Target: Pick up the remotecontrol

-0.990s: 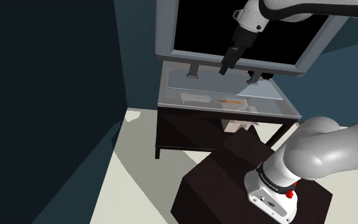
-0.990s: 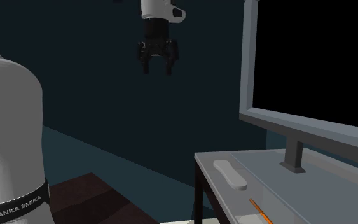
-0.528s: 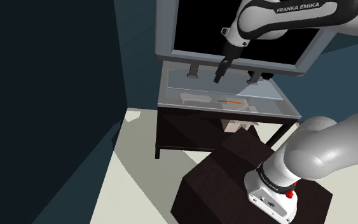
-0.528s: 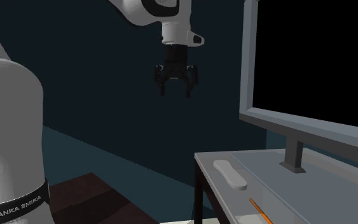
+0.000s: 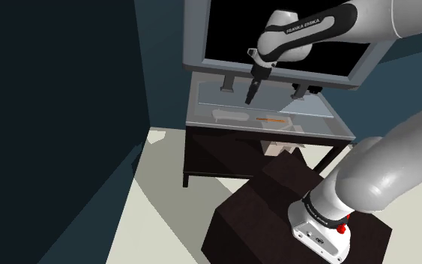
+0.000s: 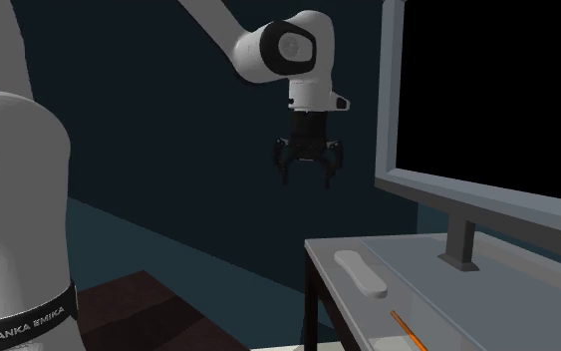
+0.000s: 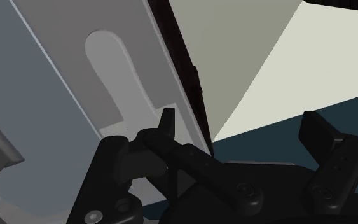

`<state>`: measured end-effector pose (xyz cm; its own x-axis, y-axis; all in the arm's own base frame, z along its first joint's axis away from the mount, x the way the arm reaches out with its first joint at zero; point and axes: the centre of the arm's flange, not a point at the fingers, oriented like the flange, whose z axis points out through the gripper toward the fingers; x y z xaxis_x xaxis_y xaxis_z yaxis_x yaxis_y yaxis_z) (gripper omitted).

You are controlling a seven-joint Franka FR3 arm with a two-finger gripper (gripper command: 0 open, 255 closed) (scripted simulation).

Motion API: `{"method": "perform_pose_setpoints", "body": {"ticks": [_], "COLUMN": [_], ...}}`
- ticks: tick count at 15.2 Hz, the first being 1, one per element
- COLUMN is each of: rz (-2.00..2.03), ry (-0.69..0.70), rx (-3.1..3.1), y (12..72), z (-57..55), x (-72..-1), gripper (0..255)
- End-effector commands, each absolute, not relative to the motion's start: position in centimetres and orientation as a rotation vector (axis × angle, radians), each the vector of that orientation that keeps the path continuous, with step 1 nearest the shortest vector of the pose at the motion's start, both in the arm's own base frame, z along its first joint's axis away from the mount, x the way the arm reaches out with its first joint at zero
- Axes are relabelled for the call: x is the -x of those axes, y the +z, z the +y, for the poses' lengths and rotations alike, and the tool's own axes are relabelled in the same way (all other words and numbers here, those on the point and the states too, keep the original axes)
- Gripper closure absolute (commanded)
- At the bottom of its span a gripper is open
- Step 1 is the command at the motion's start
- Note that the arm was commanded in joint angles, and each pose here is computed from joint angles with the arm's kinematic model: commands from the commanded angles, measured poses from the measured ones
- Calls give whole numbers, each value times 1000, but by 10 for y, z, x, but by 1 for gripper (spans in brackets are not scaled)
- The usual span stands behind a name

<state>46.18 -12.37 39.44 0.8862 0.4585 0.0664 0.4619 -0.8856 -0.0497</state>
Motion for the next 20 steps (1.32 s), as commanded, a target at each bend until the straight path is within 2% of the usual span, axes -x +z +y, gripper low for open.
{"method": "perform_pose_setpoints", "body": {"ticks": [1, 16, 20], "rz": [-793, -1223, -1238], "ry": [-72, -6, -3], "rx": [2979, 2868, 2863], "y": [372, 222, 201], "z": [-133, -187, -189], "x": [-473, -592, -596], "gripper": [0, 0, 0]}}
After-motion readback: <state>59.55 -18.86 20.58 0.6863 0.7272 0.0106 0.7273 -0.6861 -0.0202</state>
